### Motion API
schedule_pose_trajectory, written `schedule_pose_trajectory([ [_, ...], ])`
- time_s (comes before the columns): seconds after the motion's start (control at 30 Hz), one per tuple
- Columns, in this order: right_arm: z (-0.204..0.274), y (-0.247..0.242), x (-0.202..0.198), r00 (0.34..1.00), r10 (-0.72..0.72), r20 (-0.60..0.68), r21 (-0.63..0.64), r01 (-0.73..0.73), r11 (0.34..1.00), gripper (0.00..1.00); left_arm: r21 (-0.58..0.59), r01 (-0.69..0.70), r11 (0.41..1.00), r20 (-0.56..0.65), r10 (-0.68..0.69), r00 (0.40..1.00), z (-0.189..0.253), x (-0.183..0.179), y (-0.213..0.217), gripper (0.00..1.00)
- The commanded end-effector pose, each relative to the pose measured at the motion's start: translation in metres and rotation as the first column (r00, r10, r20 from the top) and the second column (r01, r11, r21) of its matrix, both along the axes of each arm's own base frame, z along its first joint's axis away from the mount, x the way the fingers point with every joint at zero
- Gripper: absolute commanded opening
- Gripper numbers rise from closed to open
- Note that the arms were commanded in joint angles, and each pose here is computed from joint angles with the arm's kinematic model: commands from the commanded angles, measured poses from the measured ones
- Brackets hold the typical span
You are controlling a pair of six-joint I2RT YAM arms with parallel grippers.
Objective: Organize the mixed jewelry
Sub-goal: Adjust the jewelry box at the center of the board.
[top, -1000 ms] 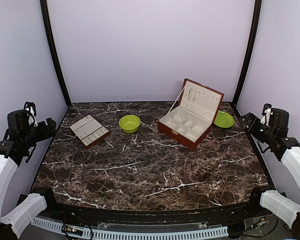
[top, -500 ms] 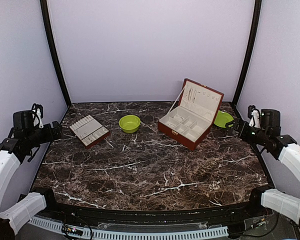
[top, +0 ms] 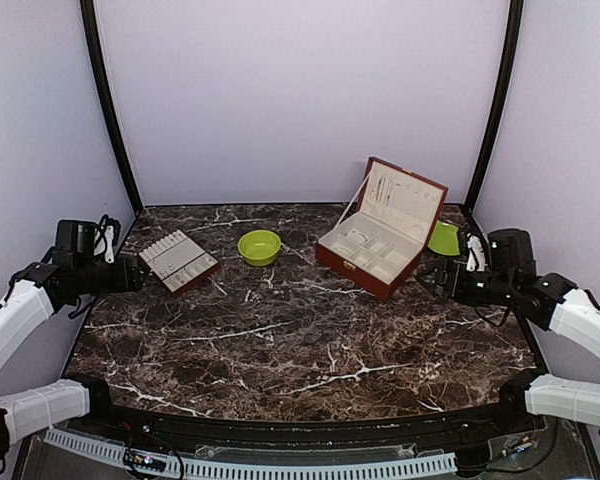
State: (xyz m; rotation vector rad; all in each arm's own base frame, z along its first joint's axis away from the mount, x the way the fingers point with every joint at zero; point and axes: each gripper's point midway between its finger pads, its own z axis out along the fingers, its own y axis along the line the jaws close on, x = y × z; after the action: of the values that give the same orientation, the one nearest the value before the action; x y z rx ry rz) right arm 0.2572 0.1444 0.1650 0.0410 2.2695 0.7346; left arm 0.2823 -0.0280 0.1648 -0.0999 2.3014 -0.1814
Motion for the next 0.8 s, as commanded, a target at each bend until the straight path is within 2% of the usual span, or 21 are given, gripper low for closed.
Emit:
schedule_pose_trajectory([
  [0.0,-0.016,0.002,0.001,0.997,-0.079,-0.021,0.003,0.079,0.997,0.89,0.011,-0.011,1.0,0.058,0.01,0.998,0.019,-0.001,0.003,0.75],
  [0.17,-0.022,0.012,0.002,0.992,-0.119,-0.045,0.042,0.121,0.992,0.86,-0.028,0.024,0.999,0.059,-0.022,0.998,0.021,-0.001,-0.008,0.65],
  [0.47,-0.045,0.021,-0.001,0.983,-0.131,-0.126,-0.023,0.129,0.991,0.85,-0.181,-0.027,0.983,-0.086,0.012,0.996,-0.011,-0.015,-0.033,0.65],
  [0.67,-0.047,0.025,-0.001,0.982,-0.128,-0.136,-0.008,0.128,0.992,0.86,-0.235,-0.044,0.971,-0.189,-0.002,0.982,-0.052,-0.03,-0.057,0.51],
  [0.77,-0.05,0.022,-0.001,0.982,-0.135,-0.133,-0.026,0.132,0.991,0.86,-0.238,-0.049,0.97,-0.248,-0.012,0.969,-0.072,-0.037,-0.064,0.49],
])
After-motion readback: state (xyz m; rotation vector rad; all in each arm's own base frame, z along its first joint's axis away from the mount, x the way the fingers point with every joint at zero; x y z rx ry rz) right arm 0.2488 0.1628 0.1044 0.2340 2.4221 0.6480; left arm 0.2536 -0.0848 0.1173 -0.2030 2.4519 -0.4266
